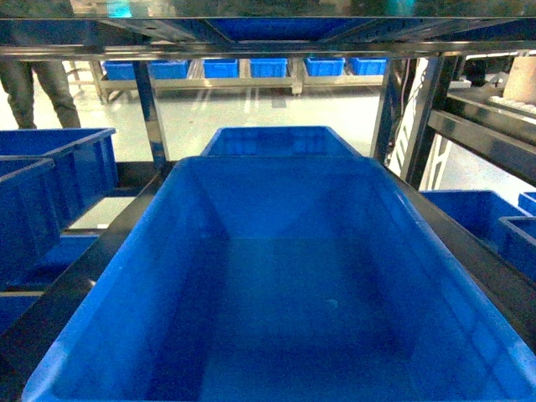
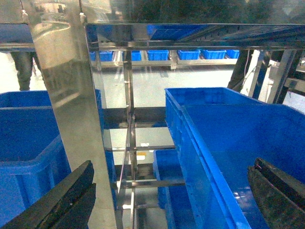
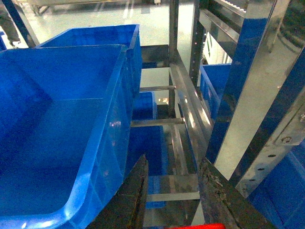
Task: Pick red block from blue box to shelf
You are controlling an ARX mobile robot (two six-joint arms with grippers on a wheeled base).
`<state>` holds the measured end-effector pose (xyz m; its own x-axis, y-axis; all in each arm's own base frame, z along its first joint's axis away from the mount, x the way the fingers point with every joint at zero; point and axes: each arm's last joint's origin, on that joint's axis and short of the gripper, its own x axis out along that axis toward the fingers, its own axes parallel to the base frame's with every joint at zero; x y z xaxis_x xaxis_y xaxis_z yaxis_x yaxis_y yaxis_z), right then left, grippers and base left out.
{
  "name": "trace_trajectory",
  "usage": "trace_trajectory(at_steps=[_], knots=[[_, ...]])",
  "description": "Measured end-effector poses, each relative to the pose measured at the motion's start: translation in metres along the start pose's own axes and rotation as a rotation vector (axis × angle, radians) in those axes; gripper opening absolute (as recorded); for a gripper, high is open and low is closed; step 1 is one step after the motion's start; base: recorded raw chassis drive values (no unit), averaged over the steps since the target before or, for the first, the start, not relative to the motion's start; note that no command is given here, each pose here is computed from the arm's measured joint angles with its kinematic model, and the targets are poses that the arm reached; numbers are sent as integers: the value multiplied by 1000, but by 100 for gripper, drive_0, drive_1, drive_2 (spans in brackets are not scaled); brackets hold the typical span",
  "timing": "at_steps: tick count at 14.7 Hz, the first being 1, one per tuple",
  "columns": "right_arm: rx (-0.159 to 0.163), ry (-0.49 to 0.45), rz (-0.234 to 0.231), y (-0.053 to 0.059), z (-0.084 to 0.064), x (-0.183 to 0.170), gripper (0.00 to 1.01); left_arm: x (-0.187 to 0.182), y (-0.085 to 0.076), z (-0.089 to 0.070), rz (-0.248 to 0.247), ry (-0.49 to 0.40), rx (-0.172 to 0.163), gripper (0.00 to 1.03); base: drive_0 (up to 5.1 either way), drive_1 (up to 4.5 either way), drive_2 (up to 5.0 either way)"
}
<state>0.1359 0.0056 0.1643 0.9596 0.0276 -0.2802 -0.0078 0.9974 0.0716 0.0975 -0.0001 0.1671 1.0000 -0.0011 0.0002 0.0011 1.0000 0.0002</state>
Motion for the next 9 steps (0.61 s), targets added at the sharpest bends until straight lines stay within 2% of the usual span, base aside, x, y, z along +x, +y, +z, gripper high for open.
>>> trace_trajectory(at_steps=[9], knots=[[0,0,0,0,0,0,27,0,0,0,0,0,0,98,0,0,0]])
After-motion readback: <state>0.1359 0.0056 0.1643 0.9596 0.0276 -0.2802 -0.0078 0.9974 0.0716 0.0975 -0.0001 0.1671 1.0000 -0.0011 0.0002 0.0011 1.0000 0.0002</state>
